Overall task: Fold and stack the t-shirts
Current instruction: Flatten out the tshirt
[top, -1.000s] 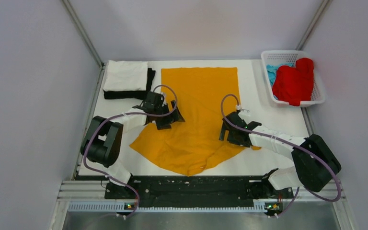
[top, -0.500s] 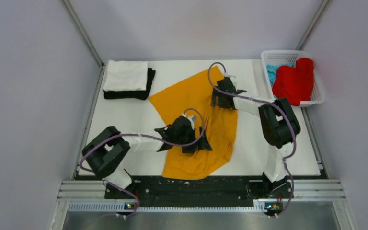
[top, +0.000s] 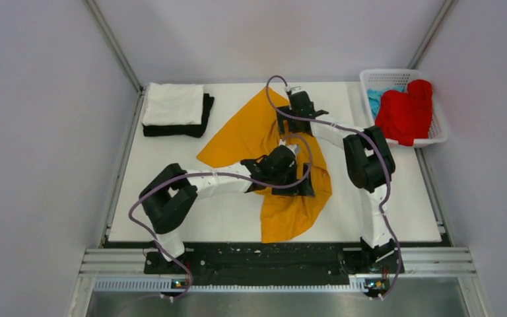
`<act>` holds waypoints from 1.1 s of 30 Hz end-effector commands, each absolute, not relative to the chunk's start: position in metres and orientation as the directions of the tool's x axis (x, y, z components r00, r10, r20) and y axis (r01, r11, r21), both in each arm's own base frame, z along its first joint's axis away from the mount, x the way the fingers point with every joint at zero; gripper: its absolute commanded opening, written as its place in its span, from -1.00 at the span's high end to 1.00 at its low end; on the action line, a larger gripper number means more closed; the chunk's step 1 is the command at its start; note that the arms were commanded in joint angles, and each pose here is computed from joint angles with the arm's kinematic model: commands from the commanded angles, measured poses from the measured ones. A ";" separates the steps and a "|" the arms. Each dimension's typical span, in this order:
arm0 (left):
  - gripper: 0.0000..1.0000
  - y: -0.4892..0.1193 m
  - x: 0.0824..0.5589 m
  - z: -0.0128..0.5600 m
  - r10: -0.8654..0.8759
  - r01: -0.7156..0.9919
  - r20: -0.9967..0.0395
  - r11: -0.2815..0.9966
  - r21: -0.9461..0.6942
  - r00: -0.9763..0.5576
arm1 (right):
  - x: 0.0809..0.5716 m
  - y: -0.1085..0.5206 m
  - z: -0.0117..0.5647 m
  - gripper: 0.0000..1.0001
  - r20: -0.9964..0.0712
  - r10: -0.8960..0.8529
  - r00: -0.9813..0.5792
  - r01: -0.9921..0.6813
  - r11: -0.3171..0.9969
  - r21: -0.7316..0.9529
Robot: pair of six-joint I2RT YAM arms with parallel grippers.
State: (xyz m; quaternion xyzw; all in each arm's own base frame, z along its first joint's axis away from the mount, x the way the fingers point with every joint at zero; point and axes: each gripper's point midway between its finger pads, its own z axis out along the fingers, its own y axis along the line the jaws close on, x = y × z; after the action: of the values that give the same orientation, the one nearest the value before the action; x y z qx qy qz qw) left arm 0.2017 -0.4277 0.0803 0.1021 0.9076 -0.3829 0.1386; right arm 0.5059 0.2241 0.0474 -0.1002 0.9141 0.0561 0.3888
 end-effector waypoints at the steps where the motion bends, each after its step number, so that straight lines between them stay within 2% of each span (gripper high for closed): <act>1: -0.97 -0.353 0.235 0.116 -0.007 0.273 -0.544 0.860 -0.432 -0.839 | 0.501 0.185 0.125 -0.98 -0.806 -0.110 -0.581 -0.114 0.992 -0.054; 4: -0.97 -0.291 0.254 0.113 -0.078 0.142 -0.576 0.934 -0.327 -0.814 | 0.472 0.161 0.131 -0.98 -0.794 -0.083 -0.603 -0.062 0.996 -0.057; 7: -0.98 -0.248 0.280 0.105 -0.181 0.030 -0.536 0.932 -0.362 -0.824 | 0.438 0.151 0.121 -0.98 -0.770 -0.095 -0.631 -0.088 0.995 -0.051; 9: -0.98 -0.224 0.308 0.101 -0.253 -0.033 -0.549 0.925 -0.378 -0.797 | 0.426 0.153 0.114 -0.97 -0.758 -0.117 -0.642 -0.129 0.991 -0.044; 14: -0.98 -0.198 0.383 0.099 -0.298 -0.078 -0.575 0.924 -0.375 -0.762 | 0.430 0.144 0.092 -0.97 -0.702 -0.162 -0.694 -0.111 0.987 -0.118; 18: -0.97 -0.189 0.426 0.075 -0.320 -0.118 -0.471 0.905 -0.409 -0.822 | 0.444 0.148 0.079 -0.96 -0.686 -0.174 -0.707 -0.109 0.985 -0.137; 21: -0.97 -0.175 0.444 0.053 -0.344 -0.177 -0.429 0.907 -0.383 -0.835 | 0.447 0.152 0.067 -0.95 -0.664 -0.176 -0.727 -0.116 0.984 -0.134; 27: -0.97 -0.174 0.425 0.018 -0.375 -0.229 -0.296 0.874 -0.430 -0.878 | 0.442 0.147 0.037 -0.94 -0.625 -0.146 -0.766 -0.072 0.987 -0.142; 33: -0.98 -0.178 0.360 0.014 -0.393 -0.243 -0.215 0.828 -0.505 -0.894 | 0.469 0.167 0.012 -0.76 -0.604 -0.110 -0.789 -0.067 0.993 -0.093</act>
State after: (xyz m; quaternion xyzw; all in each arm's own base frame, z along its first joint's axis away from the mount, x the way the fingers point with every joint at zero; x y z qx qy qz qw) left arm 0.4382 -0.1708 0.0460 -0.1609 0.9275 -0.2201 0.2557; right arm 0.4498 0.1571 0.0321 -0.0614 0.9411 -0.0408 0.3299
